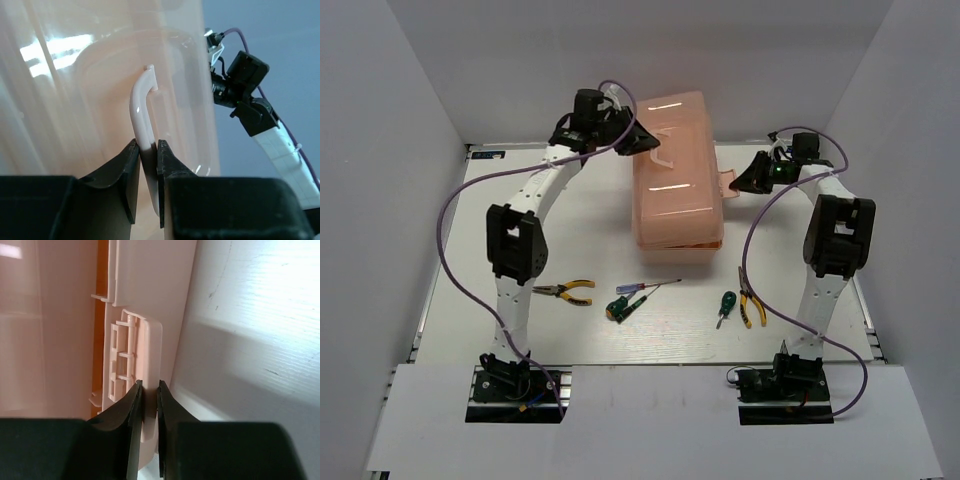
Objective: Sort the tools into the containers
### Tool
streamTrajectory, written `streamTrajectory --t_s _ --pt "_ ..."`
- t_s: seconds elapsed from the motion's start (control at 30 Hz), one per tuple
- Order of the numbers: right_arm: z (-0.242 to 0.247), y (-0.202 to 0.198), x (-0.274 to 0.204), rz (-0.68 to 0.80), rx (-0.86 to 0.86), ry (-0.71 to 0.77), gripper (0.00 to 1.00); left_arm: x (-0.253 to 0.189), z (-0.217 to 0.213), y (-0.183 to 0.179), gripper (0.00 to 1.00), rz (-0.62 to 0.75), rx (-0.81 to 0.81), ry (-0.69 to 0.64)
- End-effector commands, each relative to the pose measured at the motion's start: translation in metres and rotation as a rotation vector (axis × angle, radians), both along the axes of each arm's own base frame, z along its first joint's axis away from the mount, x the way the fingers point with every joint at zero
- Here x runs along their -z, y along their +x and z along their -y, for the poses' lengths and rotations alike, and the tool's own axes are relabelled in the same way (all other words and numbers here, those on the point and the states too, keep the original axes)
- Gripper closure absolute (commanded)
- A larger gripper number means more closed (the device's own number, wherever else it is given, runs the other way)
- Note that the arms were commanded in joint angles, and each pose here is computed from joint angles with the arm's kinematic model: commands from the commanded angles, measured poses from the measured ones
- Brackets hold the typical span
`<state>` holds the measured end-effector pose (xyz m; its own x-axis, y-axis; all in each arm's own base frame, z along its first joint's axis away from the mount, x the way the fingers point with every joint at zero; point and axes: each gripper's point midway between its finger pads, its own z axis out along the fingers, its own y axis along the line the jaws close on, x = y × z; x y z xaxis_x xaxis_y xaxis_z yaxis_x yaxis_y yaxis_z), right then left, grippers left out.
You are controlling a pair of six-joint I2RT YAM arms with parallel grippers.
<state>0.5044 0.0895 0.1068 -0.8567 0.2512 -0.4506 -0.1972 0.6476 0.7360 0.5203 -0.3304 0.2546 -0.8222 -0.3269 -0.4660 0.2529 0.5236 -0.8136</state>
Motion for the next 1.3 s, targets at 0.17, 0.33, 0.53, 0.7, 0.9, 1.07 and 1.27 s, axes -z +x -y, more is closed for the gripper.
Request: streamTrajectory --t_s 0.17,0.33,0.53,0.7,0.9,1.07,1.27 --pt "0.075 0.024 -0.026 0.148 0.149 -0.174 1.00 -0.058 -0.165 0.013 1.00 0.117 -0.291 0.124" --pt "0.074 0.019 -0.023 0.136 0.146 -0.168 1.00 -0.019 -0.205 -0.005 1.00 0.022 -0.336 0.216" --pt "0.062 0.017 -0.031 0.146 0.096 -0.097 0.72 -0.001 -0.218 -0.008 0.86 -0.001 -0.351 0.244" --pt "0.056 0.006 -0.046 0.187 0.030 -0.084 0.10 0.006 -0.232 -0.006 0.55 -0.036 -0.390 0.265" --pt "0.073 -0.025 -0.047 0.220 -0.015 -0.177 0.10 0.007 -0.296 -0.018 0.23 -0.117 -0.580 0.423" --pt "0.065 -0.093 -0.049 0.262 -0.253 -0.282 0.10 -0.020 -0.342 -0.039 0.23 -0.095 -0.769 0.561" --pt "0.050 -0.202 -0.010 0.225 -0.576 -0.479 0.43 -0.068 -0.300 -0.077 0.68 0.157 -0.557 0.529"
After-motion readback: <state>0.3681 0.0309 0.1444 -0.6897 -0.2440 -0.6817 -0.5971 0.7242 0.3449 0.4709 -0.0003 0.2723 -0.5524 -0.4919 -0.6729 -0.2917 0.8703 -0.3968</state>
